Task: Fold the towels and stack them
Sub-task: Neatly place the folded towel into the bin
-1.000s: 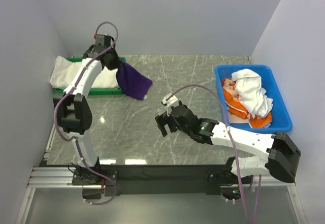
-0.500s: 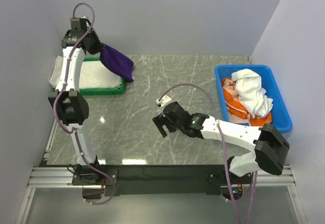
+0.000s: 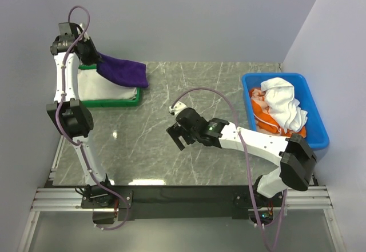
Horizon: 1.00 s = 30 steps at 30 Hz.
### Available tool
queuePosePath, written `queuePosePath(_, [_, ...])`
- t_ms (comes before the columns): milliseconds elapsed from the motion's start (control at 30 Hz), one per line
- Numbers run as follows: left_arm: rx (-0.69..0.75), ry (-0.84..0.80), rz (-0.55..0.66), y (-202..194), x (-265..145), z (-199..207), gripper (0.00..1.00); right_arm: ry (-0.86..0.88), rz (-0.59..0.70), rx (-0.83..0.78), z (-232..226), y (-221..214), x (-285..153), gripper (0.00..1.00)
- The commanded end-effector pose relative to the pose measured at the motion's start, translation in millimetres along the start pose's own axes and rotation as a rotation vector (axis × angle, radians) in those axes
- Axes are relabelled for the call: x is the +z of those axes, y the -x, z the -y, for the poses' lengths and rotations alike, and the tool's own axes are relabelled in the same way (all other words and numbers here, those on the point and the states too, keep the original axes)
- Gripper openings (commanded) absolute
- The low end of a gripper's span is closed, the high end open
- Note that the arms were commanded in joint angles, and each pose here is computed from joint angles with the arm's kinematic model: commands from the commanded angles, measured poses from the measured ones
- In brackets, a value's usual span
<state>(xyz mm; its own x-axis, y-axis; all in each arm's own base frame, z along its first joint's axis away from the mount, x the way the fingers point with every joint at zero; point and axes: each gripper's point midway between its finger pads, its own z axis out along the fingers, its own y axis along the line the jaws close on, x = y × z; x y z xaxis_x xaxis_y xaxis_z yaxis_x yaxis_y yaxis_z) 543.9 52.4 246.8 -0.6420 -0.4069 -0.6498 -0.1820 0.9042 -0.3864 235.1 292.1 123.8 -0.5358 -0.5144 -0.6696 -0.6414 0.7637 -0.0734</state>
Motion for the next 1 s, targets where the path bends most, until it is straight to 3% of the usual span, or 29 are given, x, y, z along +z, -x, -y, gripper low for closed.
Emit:
queuePosePath(0, [0.066,-0.021,-0.058,-10.1,-4.0,-7.5,0.00,-0.018,-0.004,-0.016,4.2,11.7,-6.4,0.97])
queuePosePath(400, [0.116,0.095,-0.025,4.0,-5.5,-58.7,0.00,-0.014,-0.047,-0.051,-0.3,13.0,-0.4,0.97])
queuePosePath(967, [0.180,0.277,-0.039,-1.0,36.9,-123.6,0.00,-0.006,-0.094,-0.085,-8.6,10.8,6.7,0.97])
